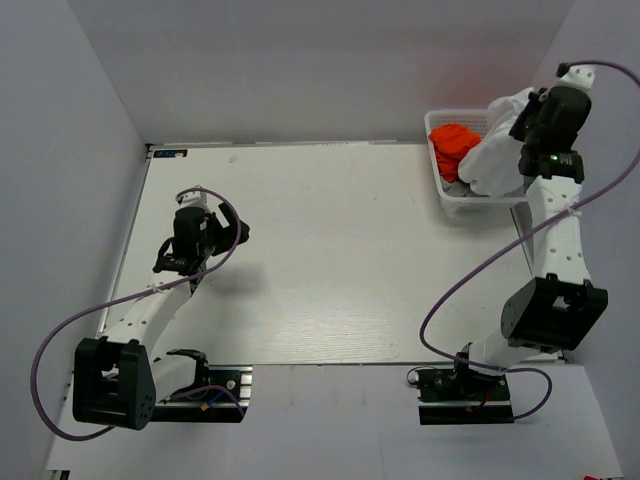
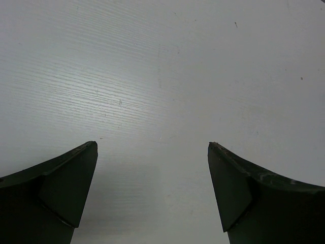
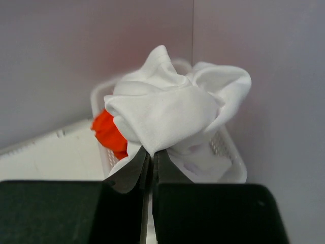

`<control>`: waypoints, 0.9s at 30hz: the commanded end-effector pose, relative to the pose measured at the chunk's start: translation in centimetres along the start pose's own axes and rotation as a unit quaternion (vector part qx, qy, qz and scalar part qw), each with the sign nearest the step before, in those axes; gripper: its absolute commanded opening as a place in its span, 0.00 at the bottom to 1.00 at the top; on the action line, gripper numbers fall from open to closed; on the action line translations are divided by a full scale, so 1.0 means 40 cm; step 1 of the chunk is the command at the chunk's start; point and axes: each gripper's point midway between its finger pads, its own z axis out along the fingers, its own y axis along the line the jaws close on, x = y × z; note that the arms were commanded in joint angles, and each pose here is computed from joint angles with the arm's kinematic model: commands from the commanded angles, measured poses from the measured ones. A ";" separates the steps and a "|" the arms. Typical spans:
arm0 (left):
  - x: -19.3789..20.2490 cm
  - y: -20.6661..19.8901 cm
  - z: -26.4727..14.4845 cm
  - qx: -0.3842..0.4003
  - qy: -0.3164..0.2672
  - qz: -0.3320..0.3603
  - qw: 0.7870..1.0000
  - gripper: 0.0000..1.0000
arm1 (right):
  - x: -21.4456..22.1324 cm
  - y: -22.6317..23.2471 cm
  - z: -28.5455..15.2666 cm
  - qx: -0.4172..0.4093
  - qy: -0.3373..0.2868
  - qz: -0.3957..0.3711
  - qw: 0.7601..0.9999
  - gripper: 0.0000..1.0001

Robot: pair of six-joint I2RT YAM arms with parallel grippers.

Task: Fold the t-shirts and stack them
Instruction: Grab crumpled tshirt from bin with the right arm, then move the tshirt to the center of the board

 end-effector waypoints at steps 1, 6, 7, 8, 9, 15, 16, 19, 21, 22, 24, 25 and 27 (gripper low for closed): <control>-0.022 -0.030 -0.023 0.028 -0.018 0.002 0.999 1.00 | -0.248 0.013 -0.109 -0.012 -0.142 -0.005 0.990 0.00; -0.028 -0.035 -0.033 0.030 -0.022 -0.003 0.999 1.00 | -0.391 0.095 -0.205 -0.093 -0.205 -0.019 0.974 0.00; -0.034 -0.038 -0.038 0.032 -0.026 -0.003 0.999 1.00 | -0.471 0.130 -0.258 -0.127 -0.236 -0.026 0.963 0.00; -0.028 -0.035 -0.039 0.030 -0.022 -0.003 0.999 1.00 | -0.496 0.156 -0.281 -0.155 -0.243 -0.030 0.957 0.00; -0.030 -0.031 -0.038 0.025 -0.024 -0.003 0.999 1.00 | -0.533 0.175 -0.299 -0.173 -0.253 -0.029 0.951 0.00; -0.040 -0.039 -0.050 0.028 -0.028 -0.017 0.999 1.00 | -0.654 0.291 -0.436 -0.306 -0.325 -0.020 0.894 0.00; -0.045 -0.042 -0.054 0.030 -0.032 -0.017 0.999 1.00 | -0.656 0.308 -0.456 -0.328 -0.327 -0.018 0.886 0.00; -0.036 -0.039 -0.059 0.028 -0.027 -0.028 0.999 1.00 | -0.625 0.408 -0.528 -0.453 -0.308 -0.025 0.836 0.00; -0.038 -0.046 -0.064 0.035 -0.029 -0.028 0.999 1.00 | -0.555 0.484 -0.574 -0.559 -0.245 -0.027 0.792 0.00; -0.043 -0.049 -0.069 0.037 -0.033 -0.028 0.998 1.00 | -0.524 0.505 -0.594 -0.596 -0.219 -0.035 0.772 0.00; -0.042 -0.048 -0.074 0.037 -0.031 -0.028 0.998 1.00 | -0.478 0.560 -0.626 -0.652 -0.193 -0.042 0.732 0.00; -0.040 -0.043 -0.079 0.030 -0.031 -0.036 0.998 1.00 | -0.459 0.576 -0.641 -0.672 -0.172 -0.035 0.720 0.00; -0.047 -0.042 -0.094 0.028 -0.037 -0.041 0.998 1.00 | -0.405 0.659 -0.678 -0.706 -0.152 -0.037 0.691 0.00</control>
